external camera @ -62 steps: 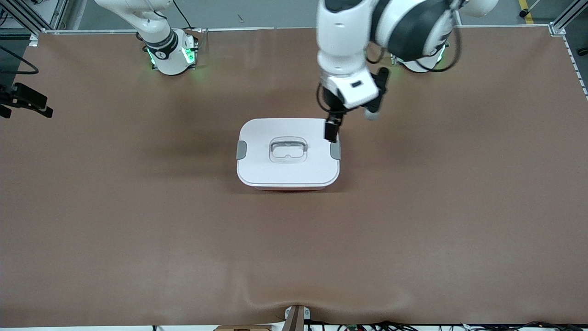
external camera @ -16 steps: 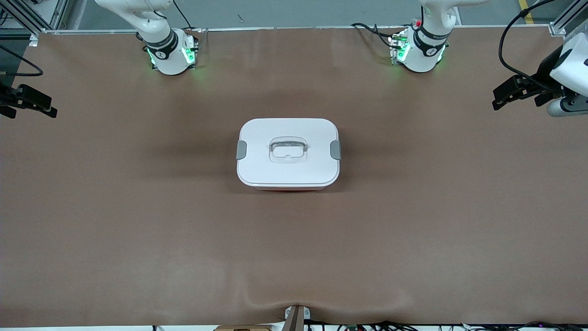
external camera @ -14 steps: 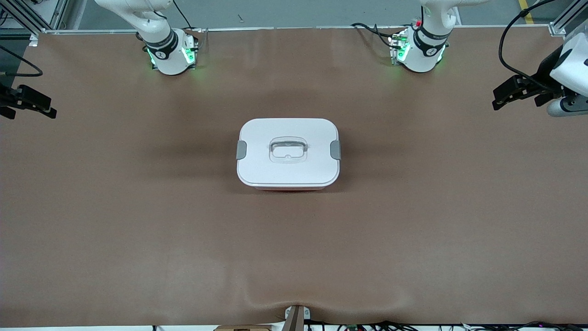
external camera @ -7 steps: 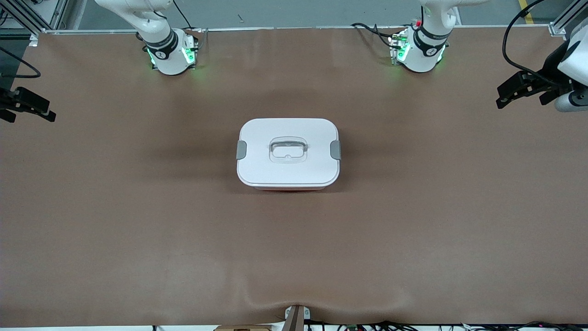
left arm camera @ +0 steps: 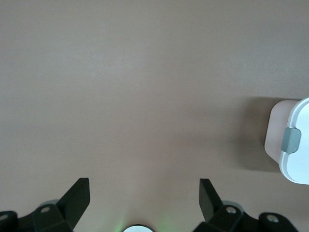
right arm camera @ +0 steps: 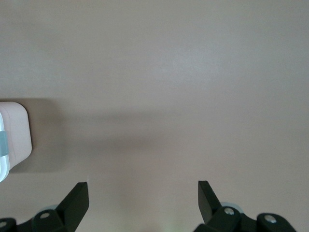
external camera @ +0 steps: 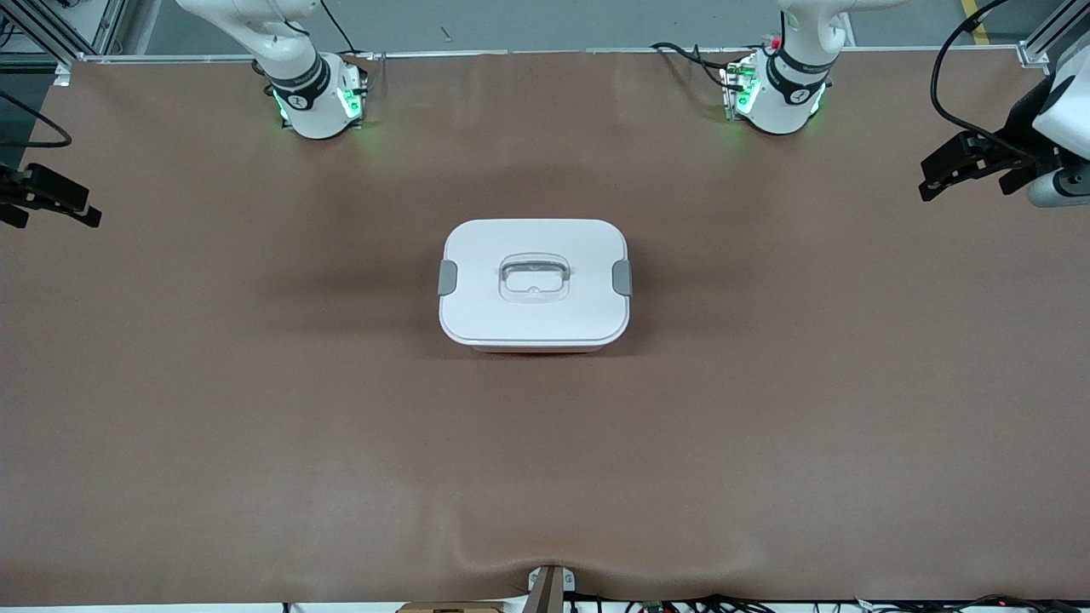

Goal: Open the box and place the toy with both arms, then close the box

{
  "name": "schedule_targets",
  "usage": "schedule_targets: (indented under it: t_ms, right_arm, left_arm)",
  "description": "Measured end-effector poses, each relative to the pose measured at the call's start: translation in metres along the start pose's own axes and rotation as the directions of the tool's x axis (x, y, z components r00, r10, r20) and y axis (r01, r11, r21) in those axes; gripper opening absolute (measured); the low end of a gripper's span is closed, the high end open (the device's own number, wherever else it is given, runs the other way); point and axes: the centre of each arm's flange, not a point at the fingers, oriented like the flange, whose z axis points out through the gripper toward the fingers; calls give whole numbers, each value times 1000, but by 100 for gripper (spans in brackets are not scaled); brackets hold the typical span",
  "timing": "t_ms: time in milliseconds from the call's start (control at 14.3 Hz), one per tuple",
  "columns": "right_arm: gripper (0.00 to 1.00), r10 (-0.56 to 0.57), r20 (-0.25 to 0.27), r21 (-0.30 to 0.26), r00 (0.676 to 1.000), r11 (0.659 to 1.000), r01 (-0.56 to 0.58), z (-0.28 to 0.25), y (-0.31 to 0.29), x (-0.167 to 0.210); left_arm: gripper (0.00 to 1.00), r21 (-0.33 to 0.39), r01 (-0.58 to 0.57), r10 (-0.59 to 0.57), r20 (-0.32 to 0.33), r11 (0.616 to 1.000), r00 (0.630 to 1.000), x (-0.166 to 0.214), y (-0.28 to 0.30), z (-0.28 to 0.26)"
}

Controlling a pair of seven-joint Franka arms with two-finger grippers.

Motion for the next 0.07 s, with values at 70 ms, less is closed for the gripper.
schedule_targets:
  t_ms: [70]
  right_arm:
    - [100, -1, 0, 0, 1000, 1000, 1, 0, 0, 0]
  left_arm:
    - [100, 0, 0, 0, 1, 1000, 1000, 0, 0, 0]
